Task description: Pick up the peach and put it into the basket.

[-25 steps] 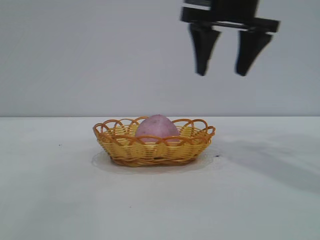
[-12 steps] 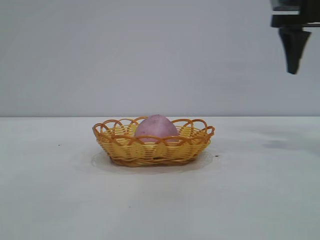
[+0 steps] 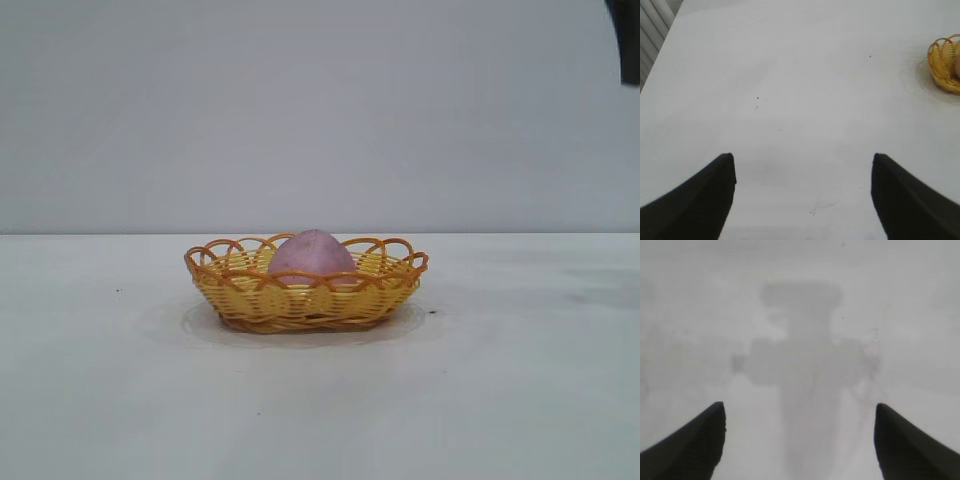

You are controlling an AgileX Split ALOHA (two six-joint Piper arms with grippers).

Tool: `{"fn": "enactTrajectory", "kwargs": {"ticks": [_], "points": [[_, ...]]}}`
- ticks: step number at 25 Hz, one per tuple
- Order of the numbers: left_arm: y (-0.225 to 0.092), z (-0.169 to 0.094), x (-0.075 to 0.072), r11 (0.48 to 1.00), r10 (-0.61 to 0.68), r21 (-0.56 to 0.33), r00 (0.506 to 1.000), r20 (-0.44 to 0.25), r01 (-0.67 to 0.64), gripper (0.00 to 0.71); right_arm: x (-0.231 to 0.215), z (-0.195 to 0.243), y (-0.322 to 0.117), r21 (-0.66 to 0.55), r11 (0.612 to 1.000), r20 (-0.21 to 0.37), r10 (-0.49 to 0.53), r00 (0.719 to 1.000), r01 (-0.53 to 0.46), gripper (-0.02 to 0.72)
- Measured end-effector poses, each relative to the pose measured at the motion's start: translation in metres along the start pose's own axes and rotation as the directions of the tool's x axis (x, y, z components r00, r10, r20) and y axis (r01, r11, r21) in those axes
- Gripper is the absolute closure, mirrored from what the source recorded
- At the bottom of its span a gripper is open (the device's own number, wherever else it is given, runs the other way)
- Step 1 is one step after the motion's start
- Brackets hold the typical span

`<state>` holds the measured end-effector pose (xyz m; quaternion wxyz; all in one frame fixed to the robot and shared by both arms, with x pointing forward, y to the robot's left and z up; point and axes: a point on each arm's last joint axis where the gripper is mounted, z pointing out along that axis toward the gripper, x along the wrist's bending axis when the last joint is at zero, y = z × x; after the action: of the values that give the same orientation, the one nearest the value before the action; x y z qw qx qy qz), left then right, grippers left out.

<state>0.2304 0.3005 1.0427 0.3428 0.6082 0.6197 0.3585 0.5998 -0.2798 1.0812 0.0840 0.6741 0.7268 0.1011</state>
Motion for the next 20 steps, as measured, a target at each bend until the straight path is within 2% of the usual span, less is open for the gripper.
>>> {"fn": "enactTrajectory", "kwargs": {"ticks": [5,11,14,20], "points": [[0.000,0.000,0.000,1.000,0.000,0.000,1.000,0.000,0.000,0.213,0.002,-0.049,-0.016,-0.104,0.995,-0.001,-0.002,1.000,0.002,0.175],[0.000,0.000,0.000,1.000,0.000,0.000,1.000,0.000,0.000,0.213,0.006,-0.111,-0.045,-0.262,0.965,-0.015,-0.004,1.000,0.000,0.175],[0.000,0.000,0.000,1.000,0.000,0.000,1.000,0.000,0.000,0.213,0.008,-0.134,-0.074,-0.316,0.949,-0.026,-0.006,1.000,-0.002,0.175],[0.000,0.000,0.000,1.000,0.000,0.000,1.000,0.000,0.000,0.213,0.011,-0.141,-0.151,-0.327,0.945,-0.034,-0.007,0.999,-0.004,0.175]]}}
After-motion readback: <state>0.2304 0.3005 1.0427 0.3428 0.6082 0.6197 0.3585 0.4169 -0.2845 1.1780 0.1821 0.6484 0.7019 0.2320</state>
